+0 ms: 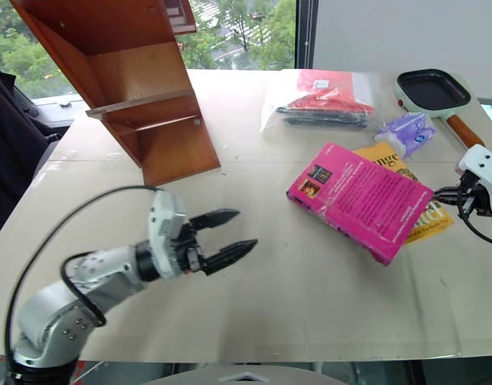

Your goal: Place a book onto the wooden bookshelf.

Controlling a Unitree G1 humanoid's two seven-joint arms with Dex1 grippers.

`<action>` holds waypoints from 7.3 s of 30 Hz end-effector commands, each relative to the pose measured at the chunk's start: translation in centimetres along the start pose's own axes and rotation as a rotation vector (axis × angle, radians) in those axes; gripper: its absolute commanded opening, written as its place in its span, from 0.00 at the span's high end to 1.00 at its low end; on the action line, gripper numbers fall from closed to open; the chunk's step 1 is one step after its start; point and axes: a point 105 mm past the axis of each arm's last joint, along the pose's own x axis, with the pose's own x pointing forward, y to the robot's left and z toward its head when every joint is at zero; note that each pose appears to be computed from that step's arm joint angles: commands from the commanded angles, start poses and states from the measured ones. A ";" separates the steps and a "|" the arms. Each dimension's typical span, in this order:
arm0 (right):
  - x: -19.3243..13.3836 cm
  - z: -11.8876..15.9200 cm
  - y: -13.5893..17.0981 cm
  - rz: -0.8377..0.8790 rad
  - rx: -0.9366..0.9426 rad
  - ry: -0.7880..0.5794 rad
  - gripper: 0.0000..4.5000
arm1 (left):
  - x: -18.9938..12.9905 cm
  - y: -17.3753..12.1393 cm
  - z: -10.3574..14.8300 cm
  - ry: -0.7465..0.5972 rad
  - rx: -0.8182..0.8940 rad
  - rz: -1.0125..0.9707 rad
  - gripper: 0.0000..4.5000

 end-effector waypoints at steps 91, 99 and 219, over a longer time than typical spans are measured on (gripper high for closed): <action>-3.6 2.6 12.6 0.092 0.209 -0.577 0.00 | 13.8 -0.2 18.8 -0.661 0.333 0.128 1.00; -2.0 3.7 11.9 0.132 0.194 -0.618 0.00 | 11.6 -0.7 19.9 -0.564 1.288 0.357 1.00; 6.3 17.0 4.5 0.501 0.187 -1.176 0.00 | -7.6 4.2 15.8 0.443 1.690 1.130 0.02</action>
